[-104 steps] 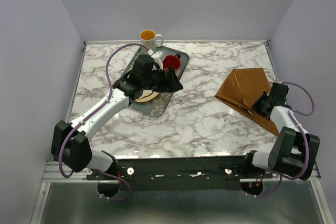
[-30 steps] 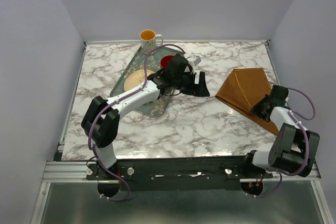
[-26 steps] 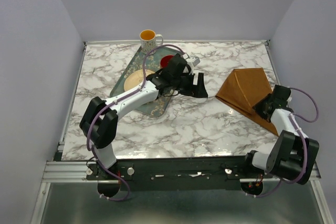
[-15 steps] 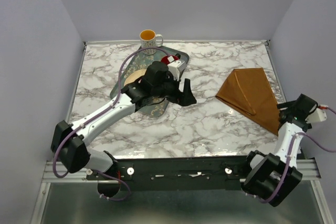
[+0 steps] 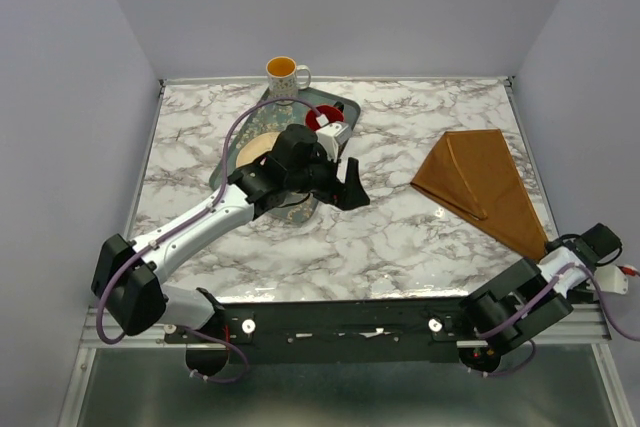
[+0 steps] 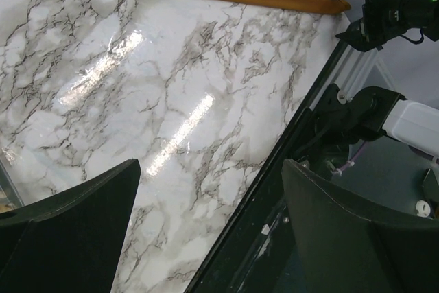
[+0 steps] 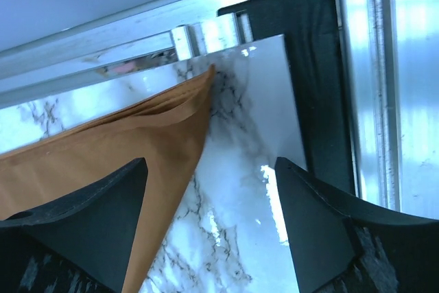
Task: Fold the napkin, place the utensils inside, and roll it up
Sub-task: Fold the napkin
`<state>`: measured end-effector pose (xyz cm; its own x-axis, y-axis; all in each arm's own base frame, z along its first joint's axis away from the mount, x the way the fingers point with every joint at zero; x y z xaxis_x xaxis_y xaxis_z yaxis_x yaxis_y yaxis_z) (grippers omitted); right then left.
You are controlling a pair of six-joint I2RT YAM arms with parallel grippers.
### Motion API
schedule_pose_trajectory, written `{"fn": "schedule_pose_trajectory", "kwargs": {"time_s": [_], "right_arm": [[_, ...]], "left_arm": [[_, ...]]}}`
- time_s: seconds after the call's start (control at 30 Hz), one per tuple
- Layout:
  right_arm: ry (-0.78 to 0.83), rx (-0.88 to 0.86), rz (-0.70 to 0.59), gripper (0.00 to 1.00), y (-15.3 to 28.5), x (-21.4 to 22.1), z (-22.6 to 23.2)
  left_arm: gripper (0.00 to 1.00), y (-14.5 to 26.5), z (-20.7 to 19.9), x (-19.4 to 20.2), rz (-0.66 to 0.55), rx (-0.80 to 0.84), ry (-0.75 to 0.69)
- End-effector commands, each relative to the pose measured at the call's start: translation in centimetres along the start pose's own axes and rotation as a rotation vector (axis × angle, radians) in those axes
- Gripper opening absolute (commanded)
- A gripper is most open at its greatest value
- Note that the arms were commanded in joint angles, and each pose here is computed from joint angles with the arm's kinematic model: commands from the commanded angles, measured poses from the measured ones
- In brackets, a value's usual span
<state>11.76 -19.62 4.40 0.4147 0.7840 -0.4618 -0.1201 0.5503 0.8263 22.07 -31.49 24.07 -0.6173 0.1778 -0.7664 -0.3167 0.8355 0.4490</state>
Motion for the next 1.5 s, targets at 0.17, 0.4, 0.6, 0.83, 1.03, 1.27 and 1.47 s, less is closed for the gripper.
{"fn": "schedule_pose_trajectory", "kwargs": {"time_s": [0.17, 0.4, 0.6, 0.83, 1.03, 1.27, 1.47], "right_arm": [[0.071, -0.092, -0.049, 0.81, -1.4, -2.6, 2.0], [0.084, -0.101, 0.003, 0.7, -2.2, -1.9, 2.4], [0.116, -0.166, 0.008, 0.42, -2.0, -1.6, 3.1], [0.172, -0.323, 0.011, 0.01, -0.1, -1.1, 4.9], [0.318, -0.536, 0.061, 0.01, 3.7, 2.1, 9.4], [0.659, -0.807, 0.146, 0.01, 10.1, 9.3, 16.9], [0.944, -0.919, 0.154, 0.01, 13.3, 15.1, 19.7]], "left_arm": [[0.93, -1.4, 0.3, -0.3, 0.017, 0.028, 0.02], [0.93, -1.9, 0.4, -0.3, 0.026, 0.037, 0.032], [0.93, -1.8, 0.6, 0.0, 0.028, 0.038, 0.035], [0.93, -2.0, 0.5, 0.4, 0.036, 0.053, 0.044], [0.93, -2.7, 0.3, 0.7, 0.049, 0.084, 0.083], [0.93, -3.1, 1.3, 0.5, 0.038, 0.032, 0.105], [0.93, -2.9, 1.6, 0.4, 0.026, 0.016, 0.121]]}}
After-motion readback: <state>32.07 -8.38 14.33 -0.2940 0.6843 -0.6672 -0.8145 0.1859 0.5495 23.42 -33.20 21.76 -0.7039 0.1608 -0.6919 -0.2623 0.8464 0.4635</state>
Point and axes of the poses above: each gripper's point midway between its finger pads, its own y axis back along the fingers, its own z axis along the line the jaws close on, x = y × z, the point moved 2 cm from there along y, back along the fingers, and after that the axes turned 6 degrees about -y, right-handed, at the moved point
